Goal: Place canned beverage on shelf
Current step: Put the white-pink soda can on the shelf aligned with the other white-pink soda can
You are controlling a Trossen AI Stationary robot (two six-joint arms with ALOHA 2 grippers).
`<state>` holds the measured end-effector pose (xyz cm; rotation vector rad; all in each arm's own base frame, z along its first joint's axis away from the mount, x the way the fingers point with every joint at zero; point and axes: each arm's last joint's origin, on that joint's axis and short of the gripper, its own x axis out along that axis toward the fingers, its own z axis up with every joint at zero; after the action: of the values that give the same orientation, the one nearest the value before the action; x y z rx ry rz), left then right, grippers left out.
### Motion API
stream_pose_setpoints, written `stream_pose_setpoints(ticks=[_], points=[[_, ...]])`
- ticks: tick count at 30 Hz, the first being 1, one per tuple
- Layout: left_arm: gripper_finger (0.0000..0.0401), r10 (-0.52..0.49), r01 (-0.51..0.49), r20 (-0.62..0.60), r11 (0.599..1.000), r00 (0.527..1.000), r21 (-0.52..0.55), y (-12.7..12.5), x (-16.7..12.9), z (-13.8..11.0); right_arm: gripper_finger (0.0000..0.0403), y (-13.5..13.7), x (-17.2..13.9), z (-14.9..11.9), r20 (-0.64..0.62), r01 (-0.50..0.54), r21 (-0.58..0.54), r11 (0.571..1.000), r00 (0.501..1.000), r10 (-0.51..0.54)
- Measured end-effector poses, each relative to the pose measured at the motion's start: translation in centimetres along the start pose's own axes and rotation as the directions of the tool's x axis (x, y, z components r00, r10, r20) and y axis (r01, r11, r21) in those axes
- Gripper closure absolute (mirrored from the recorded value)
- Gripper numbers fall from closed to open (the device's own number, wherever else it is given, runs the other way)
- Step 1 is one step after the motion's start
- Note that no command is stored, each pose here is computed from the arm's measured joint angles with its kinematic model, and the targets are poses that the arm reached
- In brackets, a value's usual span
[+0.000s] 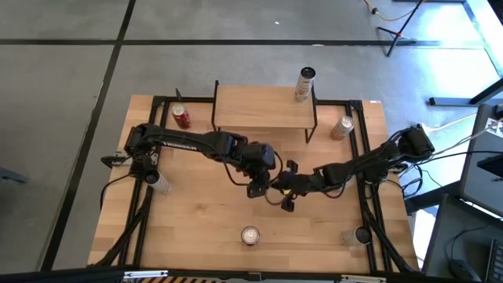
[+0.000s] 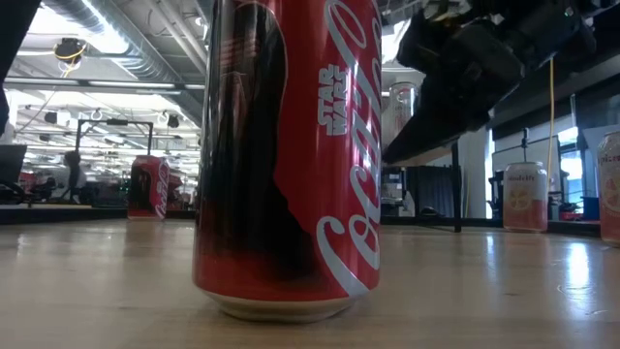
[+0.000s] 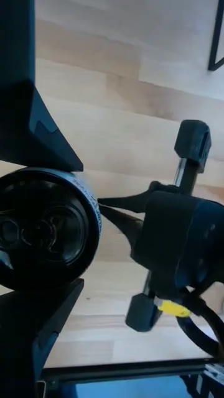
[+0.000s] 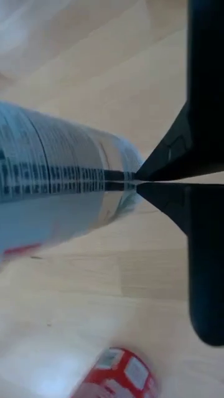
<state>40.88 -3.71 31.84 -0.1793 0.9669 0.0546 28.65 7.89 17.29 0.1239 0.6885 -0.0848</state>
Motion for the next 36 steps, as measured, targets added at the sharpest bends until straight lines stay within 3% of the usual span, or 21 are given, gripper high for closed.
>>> stream_pose_setpoints(ticks=[6,15,27,36], points=[[0.0162,0.016,-0.017,-0.042,1.0,0.999,-0.013,0.3,1.4,-1.1,0.0395,-0.1,-1.4,0.1,-0.049,-0.064,0.01,0.998,0.997,0.064],[0.0162,0.016,-0.018,-0.067,0.999,0.998,-0.028,0.7,4.1,-3.0,0.0395,-0.7,-4.0,0.5,-0.082,-0.065,0.044,0.997,0.994,0.069],[0.016,0.008,-0.009,-0.042,0.999,0.999,-0.036,0.6,4.2,-2.8,0.0395,-0.6,-4.1,0.6,-0.077,-0.071,0.072,0.995,0.994,0.076],[0.0126,0.046,-0.047,-0.022,0.998,0.999,-0.051,0.4,4.2,-2.8,0.0392,-0.6,-4.1,0.6,-0.076,-0.069,0.079,0.994,0.994,0.075]])
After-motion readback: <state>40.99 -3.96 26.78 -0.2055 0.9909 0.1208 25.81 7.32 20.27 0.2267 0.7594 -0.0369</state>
